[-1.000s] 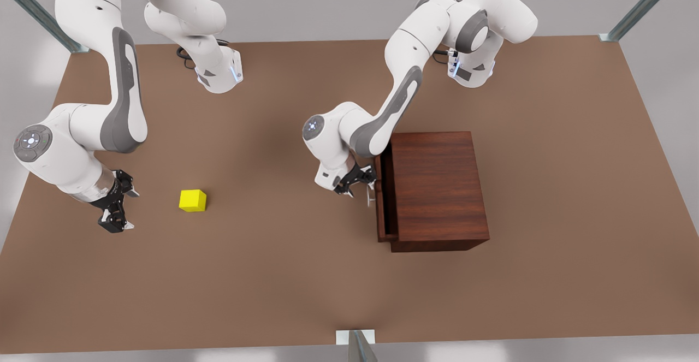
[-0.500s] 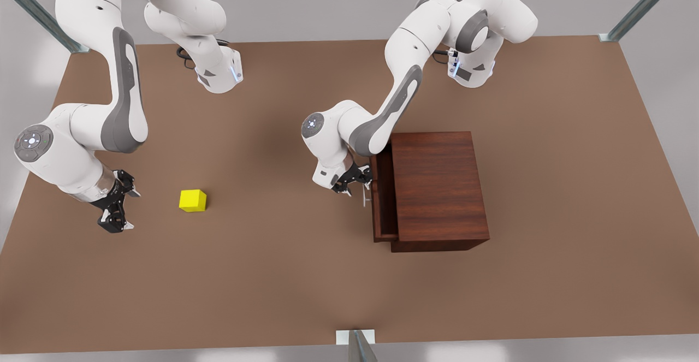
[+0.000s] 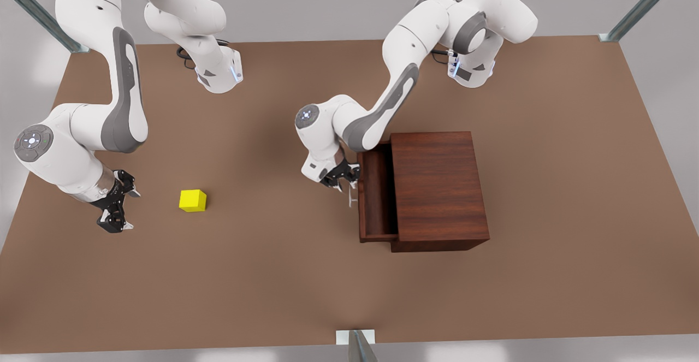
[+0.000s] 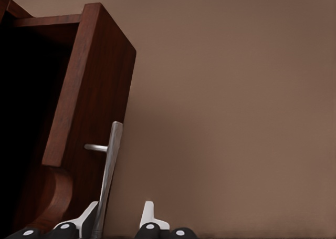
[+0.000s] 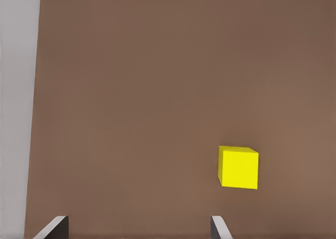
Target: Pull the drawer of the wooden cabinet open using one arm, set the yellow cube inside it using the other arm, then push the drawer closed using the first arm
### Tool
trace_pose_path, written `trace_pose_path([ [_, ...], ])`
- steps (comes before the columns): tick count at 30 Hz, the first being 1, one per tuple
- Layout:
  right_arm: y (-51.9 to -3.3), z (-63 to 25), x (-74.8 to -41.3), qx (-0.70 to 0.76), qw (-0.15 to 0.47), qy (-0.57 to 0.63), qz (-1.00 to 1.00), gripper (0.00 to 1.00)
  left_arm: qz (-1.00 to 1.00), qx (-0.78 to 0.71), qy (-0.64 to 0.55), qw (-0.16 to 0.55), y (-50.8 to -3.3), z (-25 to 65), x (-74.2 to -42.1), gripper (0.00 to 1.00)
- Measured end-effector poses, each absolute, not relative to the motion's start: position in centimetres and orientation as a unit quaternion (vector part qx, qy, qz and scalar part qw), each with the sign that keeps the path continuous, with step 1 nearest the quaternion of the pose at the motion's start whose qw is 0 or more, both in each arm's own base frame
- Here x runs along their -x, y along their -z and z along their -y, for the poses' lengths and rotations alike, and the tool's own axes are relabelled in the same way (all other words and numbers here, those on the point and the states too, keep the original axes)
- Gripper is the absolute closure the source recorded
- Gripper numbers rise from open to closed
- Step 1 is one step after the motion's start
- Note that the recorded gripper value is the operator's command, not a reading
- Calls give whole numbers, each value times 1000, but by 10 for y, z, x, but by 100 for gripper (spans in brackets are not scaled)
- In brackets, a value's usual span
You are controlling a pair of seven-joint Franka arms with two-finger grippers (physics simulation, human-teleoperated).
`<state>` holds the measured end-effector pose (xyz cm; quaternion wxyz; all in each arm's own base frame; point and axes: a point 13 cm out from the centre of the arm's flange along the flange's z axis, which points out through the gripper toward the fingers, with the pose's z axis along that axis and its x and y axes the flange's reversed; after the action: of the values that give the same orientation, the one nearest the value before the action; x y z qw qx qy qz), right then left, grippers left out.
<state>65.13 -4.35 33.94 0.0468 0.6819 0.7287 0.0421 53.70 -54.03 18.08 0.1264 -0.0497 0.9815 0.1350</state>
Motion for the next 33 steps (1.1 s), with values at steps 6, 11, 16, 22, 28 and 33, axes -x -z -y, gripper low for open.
trace_pose_path([
  [6, -339, 44, -651, -683, 47, -42, -727, 0, -989, 38, -50, 133, -321, 622, -469, 0],
  [11, -315, -2, -655, -654, 39, -21, -756, 0, -981, 172, -60, 62, -420, 451, -555, 0],
  [16, -265, -6, -620, -655, 9, 15, -756, 0, -931, 348, -21, -103, -422, 131, -560, 0],
  [22, -240, 15, -557, -674, 14, 3, -739, 0, -943, 315, 19, -105, -408, 106, -566, 0],
  [28, -195, 4, -550, -672, 15, 1, -740, 0, -958, 269, 33, -98, -415, 107, -569, 0],
  [33, -154, 4, -549, -672, 8, 13, -741, 0, -965, 242, 37, -97, -416, 103, -570, 0],
])
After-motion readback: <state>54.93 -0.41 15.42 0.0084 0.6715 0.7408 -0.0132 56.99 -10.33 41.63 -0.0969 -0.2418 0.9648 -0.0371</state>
